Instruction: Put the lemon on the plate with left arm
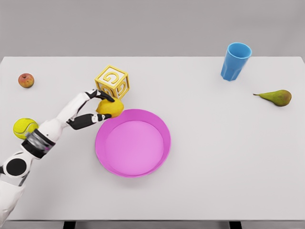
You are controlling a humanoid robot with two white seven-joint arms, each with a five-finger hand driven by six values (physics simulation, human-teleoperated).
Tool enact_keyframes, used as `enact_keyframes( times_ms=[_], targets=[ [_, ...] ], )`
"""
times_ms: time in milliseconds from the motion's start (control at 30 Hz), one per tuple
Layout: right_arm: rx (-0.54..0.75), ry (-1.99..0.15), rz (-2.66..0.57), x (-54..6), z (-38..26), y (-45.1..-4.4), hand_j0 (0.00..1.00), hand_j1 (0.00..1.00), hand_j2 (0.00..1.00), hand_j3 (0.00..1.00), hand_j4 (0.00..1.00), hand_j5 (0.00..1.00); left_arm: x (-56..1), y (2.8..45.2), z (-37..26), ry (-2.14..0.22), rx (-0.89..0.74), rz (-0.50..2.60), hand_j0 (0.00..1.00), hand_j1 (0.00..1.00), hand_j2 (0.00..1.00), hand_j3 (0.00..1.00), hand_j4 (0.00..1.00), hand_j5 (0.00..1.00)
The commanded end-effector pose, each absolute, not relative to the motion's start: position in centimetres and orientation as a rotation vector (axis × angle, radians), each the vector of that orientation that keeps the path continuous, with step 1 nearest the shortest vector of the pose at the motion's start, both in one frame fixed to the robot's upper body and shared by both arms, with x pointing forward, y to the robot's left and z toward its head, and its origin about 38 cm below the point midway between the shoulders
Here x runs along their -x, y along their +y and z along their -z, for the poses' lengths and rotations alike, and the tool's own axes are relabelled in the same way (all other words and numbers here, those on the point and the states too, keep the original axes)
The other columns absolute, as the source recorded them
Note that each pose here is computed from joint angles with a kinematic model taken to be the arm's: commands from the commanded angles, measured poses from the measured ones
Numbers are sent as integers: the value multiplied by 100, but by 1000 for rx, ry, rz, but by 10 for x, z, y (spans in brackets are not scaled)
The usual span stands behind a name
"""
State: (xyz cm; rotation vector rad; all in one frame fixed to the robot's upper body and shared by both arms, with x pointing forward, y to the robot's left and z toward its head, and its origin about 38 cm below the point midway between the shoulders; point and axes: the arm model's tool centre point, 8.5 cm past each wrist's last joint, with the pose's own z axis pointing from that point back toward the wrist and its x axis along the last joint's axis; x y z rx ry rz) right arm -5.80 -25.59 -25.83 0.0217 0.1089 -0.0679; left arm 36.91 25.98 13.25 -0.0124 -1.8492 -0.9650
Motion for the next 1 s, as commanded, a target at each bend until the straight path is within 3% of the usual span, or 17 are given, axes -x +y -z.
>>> enact_keyframes(
  times_ms=[0, 567, 667, 700, 767, 833, 967],
  targets=[
    [-22, 108, 67, 58, 258, -256, 100, 100, 100, 100, 100, 100, -366, 252, -136, -1862, 35, 976, 52, 52, 52, 52, 52, 52],
    [-22, 110, 67, 58, 258, -256, 100, 100, 100, 100, 100, 100, -345, 228, -122, -1859, 130, 1024, 53, 53, 53, 53, 53, 53],
    [-22, 110, 67, 58, 258, -256, 100, 100, 100, 100, 100, 100, -341, 226, -123, -1863, 138, 1024, 58, 58, 58, 58, 58, 58],
    [-22, 110, 67, 58, 258, -256, 100, 100, 100, 100, 100, 100, -340, 227, -121, -1859, 139, 1023, 66, 66, 66, 66, 66, 66],
    [-22, 110, 67, 58, 258, -256, 100, 100, 100, 100, 100, 100, -340, 227, -122, -1860, 139, 1024, 69, 69, 69, 69, 69, 69],
    [-22, 110, 67, 58, 258, -256, 100, 100, 100, 100, 100, 100, -339, 227, -122, -1861, 139, 1022, 78, 78, 78, 78, 78, 78],
    [-22, 110, 69, 58, 258, -256, 100, 100, 100, 100, 100, 100, -337, 225, -127, -1878, 145, 1030, 84, 84, 84, 84, 84, 84]
  ],
)
